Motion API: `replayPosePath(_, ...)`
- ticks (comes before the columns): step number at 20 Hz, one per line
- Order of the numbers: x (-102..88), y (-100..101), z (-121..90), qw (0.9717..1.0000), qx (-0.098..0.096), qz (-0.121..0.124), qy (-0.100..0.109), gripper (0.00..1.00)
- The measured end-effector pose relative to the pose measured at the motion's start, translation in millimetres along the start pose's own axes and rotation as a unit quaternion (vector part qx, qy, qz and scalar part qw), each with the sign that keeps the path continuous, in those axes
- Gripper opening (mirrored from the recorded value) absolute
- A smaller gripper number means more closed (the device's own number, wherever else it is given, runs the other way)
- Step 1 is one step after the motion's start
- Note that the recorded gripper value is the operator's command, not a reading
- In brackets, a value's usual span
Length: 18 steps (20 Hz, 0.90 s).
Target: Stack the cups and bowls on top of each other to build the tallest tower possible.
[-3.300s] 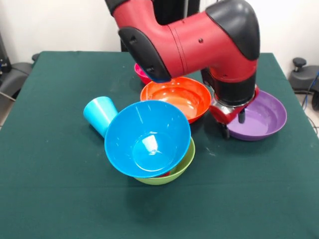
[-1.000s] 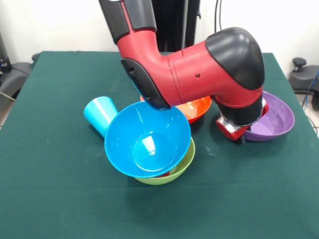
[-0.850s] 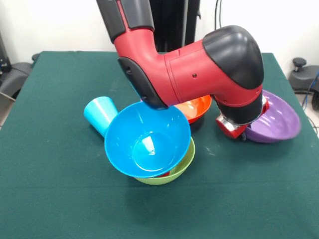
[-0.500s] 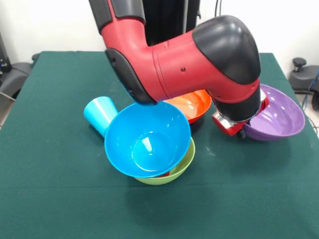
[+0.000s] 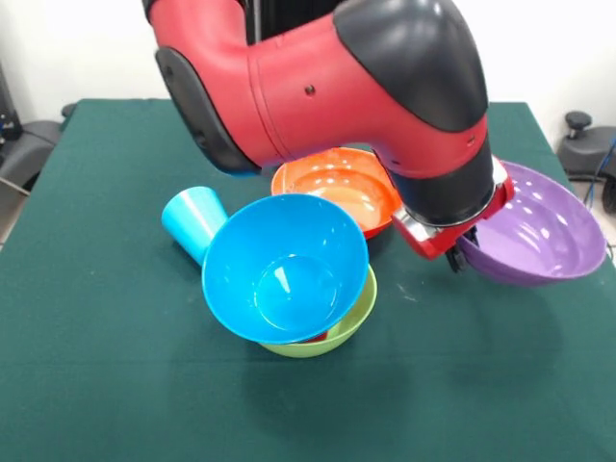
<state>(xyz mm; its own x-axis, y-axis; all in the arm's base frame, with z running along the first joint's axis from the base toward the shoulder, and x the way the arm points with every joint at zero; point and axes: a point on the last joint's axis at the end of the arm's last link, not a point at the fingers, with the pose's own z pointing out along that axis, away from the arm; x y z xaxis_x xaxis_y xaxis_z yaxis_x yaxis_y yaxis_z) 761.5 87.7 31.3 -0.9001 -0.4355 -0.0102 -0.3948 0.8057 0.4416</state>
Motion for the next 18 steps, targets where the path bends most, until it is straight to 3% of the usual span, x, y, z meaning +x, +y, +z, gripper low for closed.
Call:
replayPosePath(10,-19.9,-14.2,-58.9,0.9997,-0.01,0.02,-0.013,0.0)
replayPosePath(18,-30.3,-27.1,-86.8,0.9991,-0.008,0.03,-0.028,0.0)
